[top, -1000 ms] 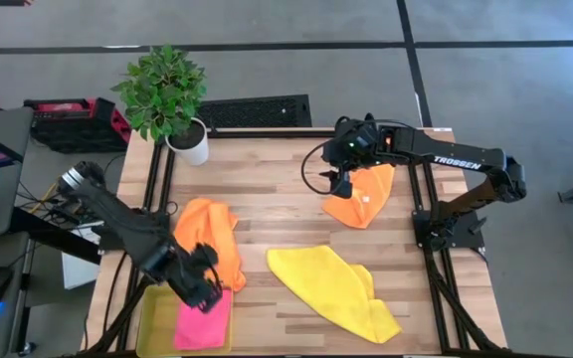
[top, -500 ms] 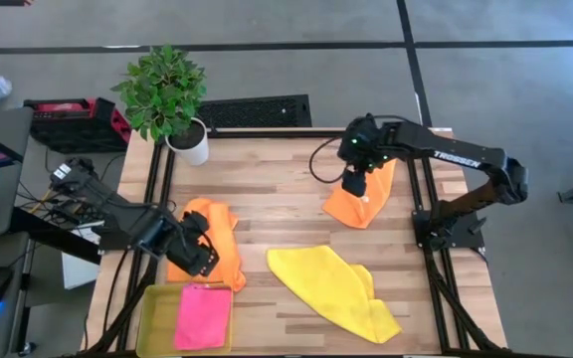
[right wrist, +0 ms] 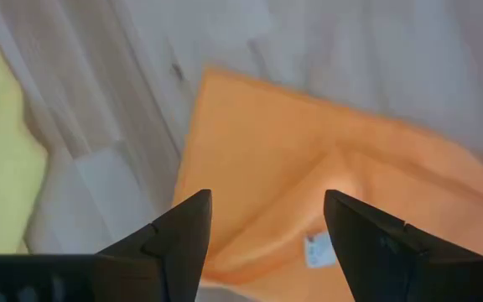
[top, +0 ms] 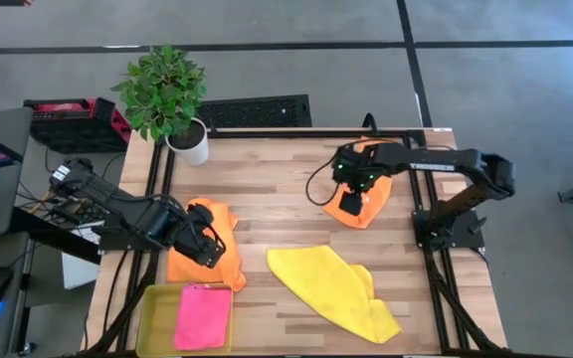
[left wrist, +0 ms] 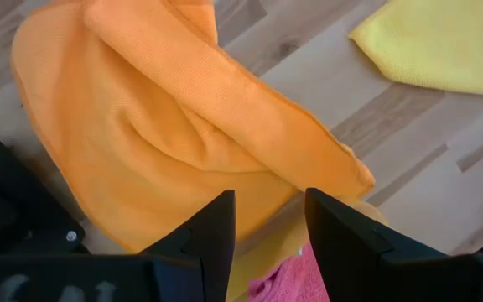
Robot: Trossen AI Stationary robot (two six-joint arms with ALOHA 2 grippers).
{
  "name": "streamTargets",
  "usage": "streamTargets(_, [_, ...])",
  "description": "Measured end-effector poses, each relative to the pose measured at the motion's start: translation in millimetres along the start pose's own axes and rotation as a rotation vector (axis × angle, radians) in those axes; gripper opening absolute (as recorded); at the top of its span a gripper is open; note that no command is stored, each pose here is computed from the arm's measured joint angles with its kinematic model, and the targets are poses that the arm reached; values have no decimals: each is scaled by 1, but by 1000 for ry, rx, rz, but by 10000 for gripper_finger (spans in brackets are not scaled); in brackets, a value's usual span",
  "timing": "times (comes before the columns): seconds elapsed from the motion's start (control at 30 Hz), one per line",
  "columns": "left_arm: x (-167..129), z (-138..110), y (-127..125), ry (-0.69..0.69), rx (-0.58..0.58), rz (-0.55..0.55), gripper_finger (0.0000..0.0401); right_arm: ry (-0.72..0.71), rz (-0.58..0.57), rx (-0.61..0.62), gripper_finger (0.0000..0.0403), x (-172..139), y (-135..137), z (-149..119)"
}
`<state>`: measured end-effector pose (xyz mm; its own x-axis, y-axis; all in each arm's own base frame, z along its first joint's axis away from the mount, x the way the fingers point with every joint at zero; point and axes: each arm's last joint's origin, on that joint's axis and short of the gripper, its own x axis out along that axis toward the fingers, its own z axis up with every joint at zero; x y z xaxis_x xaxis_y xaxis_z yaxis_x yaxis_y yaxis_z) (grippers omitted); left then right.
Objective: Fold microfiber towels
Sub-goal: Fold the top orange microfiber towel
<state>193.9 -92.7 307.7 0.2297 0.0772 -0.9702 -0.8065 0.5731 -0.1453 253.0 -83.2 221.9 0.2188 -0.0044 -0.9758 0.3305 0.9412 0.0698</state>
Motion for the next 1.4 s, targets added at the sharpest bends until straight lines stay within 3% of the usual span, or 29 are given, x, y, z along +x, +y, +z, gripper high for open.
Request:
streamTargets(0.37, [0, 1, -2, -20, -17, -18, 137, 125, -9, -65, 255, 67, 0, 19])
streamTargets(0.73, [0, 1, -2, -20, -18, -21, 137, 101, -12, -107, 255, 98, 2, 34])
streamTargets(1.2, [0, 1, -2, -25, -7, -19, 137, -235, 7, -233, 255, 103, 19, 69])
streamTargets(1.4, [0, 2, -2, -51, -14, -15, 137, -294, 10, -269, 255, 90, 28, 75])
